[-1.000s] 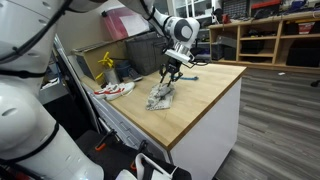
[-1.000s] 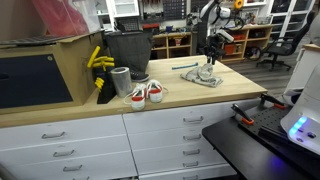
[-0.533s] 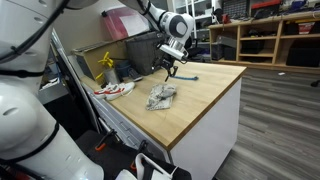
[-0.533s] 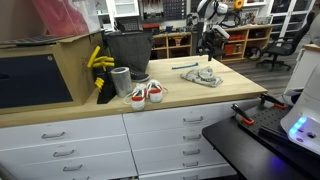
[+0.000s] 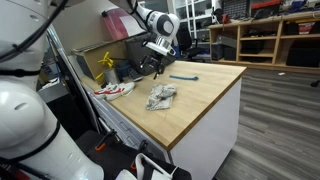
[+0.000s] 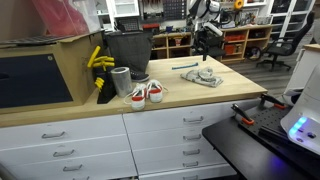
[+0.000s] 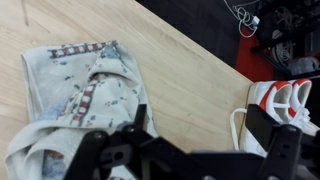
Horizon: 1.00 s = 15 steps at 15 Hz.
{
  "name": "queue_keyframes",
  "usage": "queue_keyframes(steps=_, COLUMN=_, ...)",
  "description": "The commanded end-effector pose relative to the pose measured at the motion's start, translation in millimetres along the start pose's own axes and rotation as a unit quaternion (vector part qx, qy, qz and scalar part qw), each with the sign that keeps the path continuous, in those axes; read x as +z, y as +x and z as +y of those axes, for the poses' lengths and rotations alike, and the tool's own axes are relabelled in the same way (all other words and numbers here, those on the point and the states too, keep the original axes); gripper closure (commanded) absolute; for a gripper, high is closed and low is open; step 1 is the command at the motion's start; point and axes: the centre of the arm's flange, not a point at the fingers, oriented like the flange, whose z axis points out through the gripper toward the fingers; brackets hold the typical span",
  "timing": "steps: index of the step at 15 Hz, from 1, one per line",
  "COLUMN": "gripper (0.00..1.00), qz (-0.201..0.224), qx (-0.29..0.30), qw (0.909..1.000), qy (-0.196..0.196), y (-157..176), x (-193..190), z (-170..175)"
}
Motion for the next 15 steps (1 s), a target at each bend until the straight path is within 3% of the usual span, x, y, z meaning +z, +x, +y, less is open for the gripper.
queue_keyframes(steps=1, gripper=0.0, qz=0.008, qx=0.066, qw=0.9966, qy=-0.05, y=-13, x=21, z=-3)
queue_keyframes(steps=6, gripper=0.0, qz=0.088, qx=0.135, qw=0.9792, qy=-0.123, y=-32, x=16, z=-1)
queue_keyframes(steps=11, gripper=0.0, qz=0.103, qx=0.186, qw=0.9588, qy=-0.189, y=-58, x=38, z=3)
queue_keyframes(steps=15, gripper=0.0, qz=0.154, qx=0.189, qw=0.9527, qy=-0.182, y=-56, x=64, z=14)
